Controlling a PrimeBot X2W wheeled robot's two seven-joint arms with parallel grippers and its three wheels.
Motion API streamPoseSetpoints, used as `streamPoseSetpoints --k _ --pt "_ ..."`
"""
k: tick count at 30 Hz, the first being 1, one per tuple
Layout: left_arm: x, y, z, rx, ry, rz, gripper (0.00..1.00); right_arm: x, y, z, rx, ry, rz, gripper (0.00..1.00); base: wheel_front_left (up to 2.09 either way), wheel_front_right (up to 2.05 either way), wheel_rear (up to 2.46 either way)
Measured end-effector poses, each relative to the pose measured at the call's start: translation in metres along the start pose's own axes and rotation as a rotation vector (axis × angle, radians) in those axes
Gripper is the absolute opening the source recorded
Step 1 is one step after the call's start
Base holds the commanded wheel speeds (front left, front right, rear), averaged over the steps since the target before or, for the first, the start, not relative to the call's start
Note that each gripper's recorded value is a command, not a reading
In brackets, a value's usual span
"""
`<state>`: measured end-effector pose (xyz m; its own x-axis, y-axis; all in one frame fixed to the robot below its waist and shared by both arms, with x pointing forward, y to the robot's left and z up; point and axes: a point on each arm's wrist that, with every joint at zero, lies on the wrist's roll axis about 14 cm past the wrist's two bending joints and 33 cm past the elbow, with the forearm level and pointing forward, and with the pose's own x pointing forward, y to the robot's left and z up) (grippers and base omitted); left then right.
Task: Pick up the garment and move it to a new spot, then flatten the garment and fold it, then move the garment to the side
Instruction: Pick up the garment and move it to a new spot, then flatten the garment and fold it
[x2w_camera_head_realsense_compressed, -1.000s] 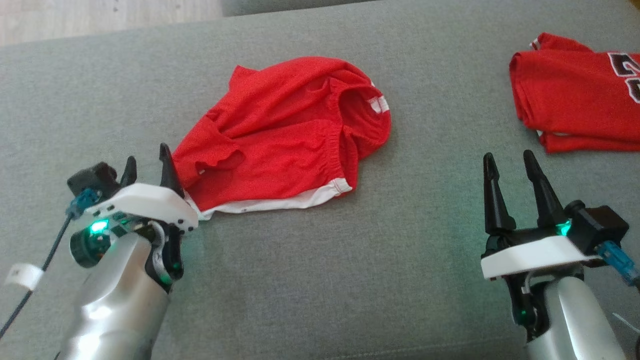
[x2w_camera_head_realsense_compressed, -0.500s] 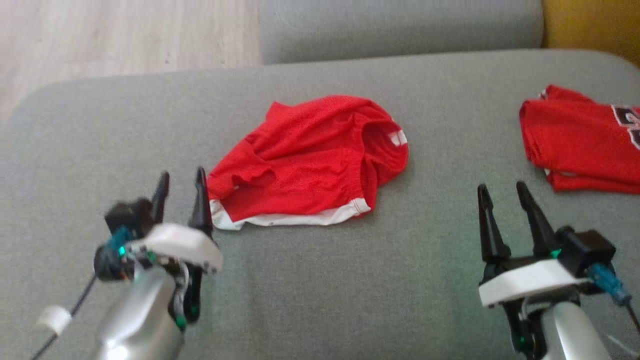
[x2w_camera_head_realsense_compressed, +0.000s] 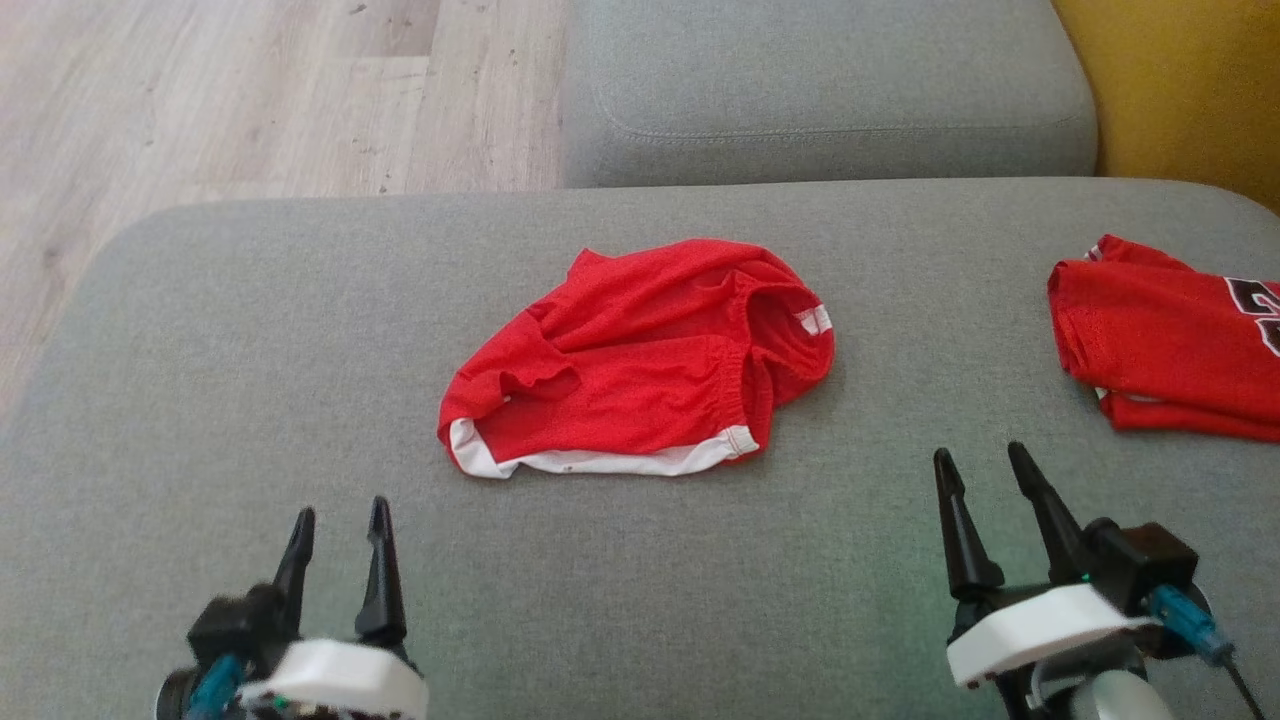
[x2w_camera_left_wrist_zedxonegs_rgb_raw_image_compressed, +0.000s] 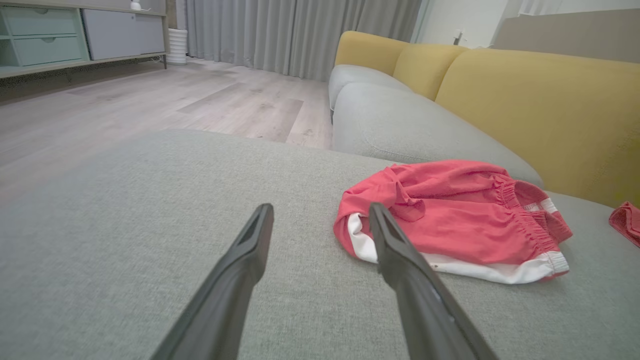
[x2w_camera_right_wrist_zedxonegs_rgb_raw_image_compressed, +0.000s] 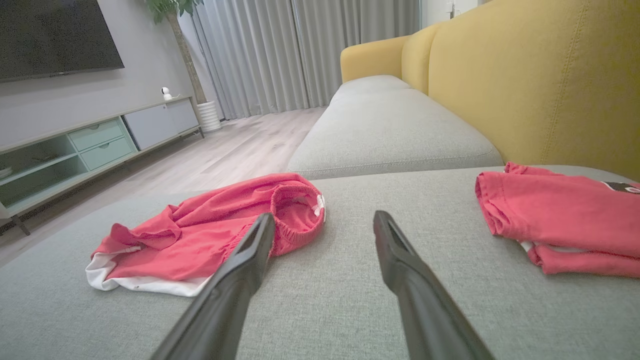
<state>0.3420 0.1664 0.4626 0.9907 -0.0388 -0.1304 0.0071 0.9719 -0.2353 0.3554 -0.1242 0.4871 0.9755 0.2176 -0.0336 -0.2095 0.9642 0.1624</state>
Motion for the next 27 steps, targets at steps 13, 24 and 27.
streamPoseSetpoints --k 13,24,27 --pt "-0.019 -0.008 -0.004 -0.041 -0.009 0.009 1.00 -0.007 0.002 -0.023 0.027 0.064 0.000 1.00 0.00 0.00 0.00" --pt "-0.019 -0.007 -0.007 -0.027 0.001 0.010 1.00 -0.007 0.005 -0.031 0.028 0.085 0.010 1.00 0.00 0.00 0.00" --pt "-0.020 -0.006 -0.008 -0.025 0.005 0.013 1.00 -0.007 0.006 -0.033 0.028 0.089 0.011 1.00 0.00 0.00 0.00"
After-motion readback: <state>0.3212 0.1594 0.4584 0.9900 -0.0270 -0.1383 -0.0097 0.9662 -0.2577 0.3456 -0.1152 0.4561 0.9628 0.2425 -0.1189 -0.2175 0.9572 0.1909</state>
